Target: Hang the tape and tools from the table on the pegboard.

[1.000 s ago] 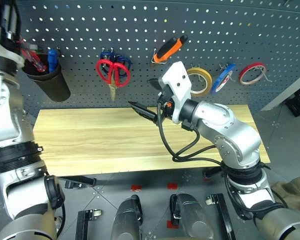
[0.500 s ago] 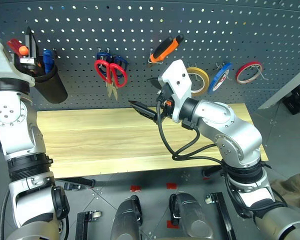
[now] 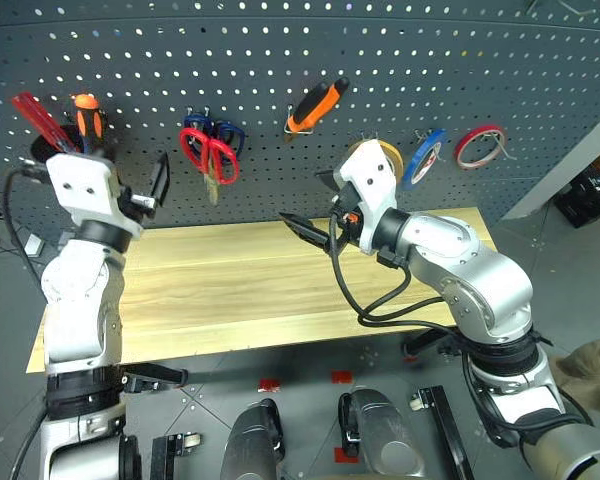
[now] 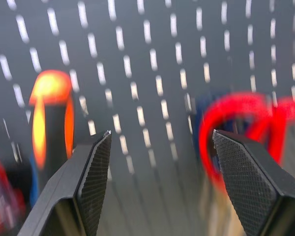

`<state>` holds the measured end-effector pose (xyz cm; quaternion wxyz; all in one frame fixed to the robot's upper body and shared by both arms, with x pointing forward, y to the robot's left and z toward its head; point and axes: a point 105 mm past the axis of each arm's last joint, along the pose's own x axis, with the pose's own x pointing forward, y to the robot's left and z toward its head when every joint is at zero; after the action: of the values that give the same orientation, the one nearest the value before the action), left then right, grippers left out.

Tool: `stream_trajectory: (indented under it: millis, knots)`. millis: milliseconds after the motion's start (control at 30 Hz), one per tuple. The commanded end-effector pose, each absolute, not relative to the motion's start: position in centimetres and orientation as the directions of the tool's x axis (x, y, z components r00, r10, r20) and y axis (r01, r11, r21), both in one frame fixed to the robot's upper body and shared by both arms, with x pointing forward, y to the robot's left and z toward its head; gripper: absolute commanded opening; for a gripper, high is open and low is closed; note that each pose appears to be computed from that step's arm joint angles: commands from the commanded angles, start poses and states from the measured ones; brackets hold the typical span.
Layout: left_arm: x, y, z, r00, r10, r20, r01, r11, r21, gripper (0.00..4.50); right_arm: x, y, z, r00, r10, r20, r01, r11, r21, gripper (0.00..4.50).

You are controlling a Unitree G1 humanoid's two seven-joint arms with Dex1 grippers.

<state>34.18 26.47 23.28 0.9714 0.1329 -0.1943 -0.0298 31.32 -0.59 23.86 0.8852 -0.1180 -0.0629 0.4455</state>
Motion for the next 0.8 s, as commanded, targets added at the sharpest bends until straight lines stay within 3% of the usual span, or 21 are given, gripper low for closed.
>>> stream_trajectory:
  millis: [33,300,433,567,800]
  knots:
    - [32.9,27.4,23.4,0.927,-0.068,0.369,-0.022,0.972,0.235,3.47,31.1,-1.4,24.7,0.613,0.787,0.065,-0.737,0.600,-0.310,4.50]
    - [32.7,29.4,16.9,0.985,0.116,0.125,-0.141,0.967,0.213,3.47,32.7,-5.4,17.8,0.761,0.648,0.037,-0.613,0.737,-0.285,4.50]
    - [31.9,30.0,15.5,0.984,0.137,0.115,-0.160,0.962,0.221,3.47,33.3,-8.0,13.8,0.835,0.549,0.047,-0.537,0.830,-0.152,4.50]
    - [31.2,31.0,14.8,0.975,0.191,0.115,-0.210,0.959,0.188,3.47,33.0,-9.2,9.4,0.852,0.524,-0.006,-0.520,0.844,-0.131,4.50]
    - [30.1,31.7,13.1,0.965,0.247,0.089,-0.259,0.953,0.158,3.47,34.4,-11.9,5.9,0.912,0.404,-0.066,-0.408,0.912,-0.054,4.50]
